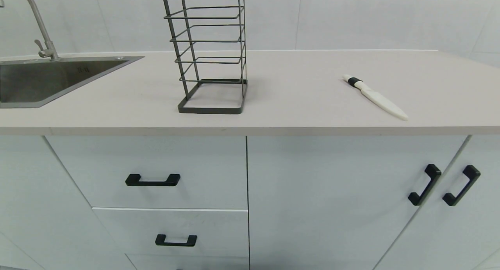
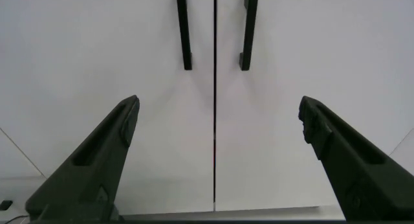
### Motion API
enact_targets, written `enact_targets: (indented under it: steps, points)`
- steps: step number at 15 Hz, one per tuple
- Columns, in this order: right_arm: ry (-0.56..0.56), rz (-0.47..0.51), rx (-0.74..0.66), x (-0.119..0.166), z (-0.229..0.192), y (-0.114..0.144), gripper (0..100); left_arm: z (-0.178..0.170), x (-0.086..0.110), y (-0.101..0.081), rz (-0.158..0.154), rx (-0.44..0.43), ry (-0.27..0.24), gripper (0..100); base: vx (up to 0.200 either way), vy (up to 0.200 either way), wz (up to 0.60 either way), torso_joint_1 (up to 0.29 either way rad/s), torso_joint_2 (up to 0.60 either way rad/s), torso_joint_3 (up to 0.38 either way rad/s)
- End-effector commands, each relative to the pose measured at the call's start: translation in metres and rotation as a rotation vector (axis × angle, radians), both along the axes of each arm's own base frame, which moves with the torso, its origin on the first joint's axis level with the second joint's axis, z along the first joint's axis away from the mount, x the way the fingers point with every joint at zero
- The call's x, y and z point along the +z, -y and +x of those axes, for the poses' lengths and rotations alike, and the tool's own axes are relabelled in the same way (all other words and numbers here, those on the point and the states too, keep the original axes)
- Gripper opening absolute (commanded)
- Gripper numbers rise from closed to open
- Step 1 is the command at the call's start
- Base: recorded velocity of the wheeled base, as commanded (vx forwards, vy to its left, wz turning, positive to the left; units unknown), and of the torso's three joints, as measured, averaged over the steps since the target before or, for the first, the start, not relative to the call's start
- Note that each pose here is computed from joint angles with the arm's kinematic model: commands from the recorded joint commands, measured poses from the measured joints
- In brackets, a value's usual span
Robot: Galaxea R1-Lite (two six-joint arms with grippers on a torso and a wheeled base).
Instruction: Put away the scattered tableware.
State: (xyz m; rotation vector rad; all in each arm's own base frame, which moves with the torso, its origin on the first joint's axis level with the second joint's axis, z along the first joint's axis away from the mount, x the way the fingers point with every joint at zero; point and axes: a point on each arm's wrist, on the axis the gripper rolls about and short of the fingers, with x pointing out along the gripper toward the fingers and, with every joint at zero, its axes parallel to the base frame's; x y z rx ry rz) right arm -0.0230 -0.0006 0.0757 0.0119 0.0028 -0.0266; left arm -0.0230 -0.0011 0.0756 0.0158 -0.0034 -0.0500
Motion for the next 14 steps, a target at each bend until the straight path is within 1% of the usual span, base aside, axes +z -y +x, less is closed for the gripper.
enact_targets:
  steps: [1,5,11,14]
  points:
    - [-0.003,0.000,0.001,-0.0003,0.0002,0.0000,100,0.0001,0.0001,0.0000,0.001,0.002,-0.001,100,0.000,-0.200,0.00,0.007,0.00,-0.002]
    - [-0.003,0.000,0.001,-0.0001,0.0001,0.0000,100,0.0001,0.0001,0.0000,0.000,0.002,-0.001,100,0.000,-0.200,0.00,0.004,0.00,0.006]
    - [-0.003,-0.003,-0.001,-0.0003,0.0002,0.0000,100,0.0001,-0.0001,0.0000,0.000,0.001,-0.003,100,0.000,0.000,0.00,0.000,0.00,0.000]
    - [-0.003,-0.003,-0.001,-0.0003,0.0002,0.0000,100,0.0001,0.0001,0.0000,0.000,-0.001,-0.001,100,0.000,0.000,0.00,0.173,-0.11,-0.056]
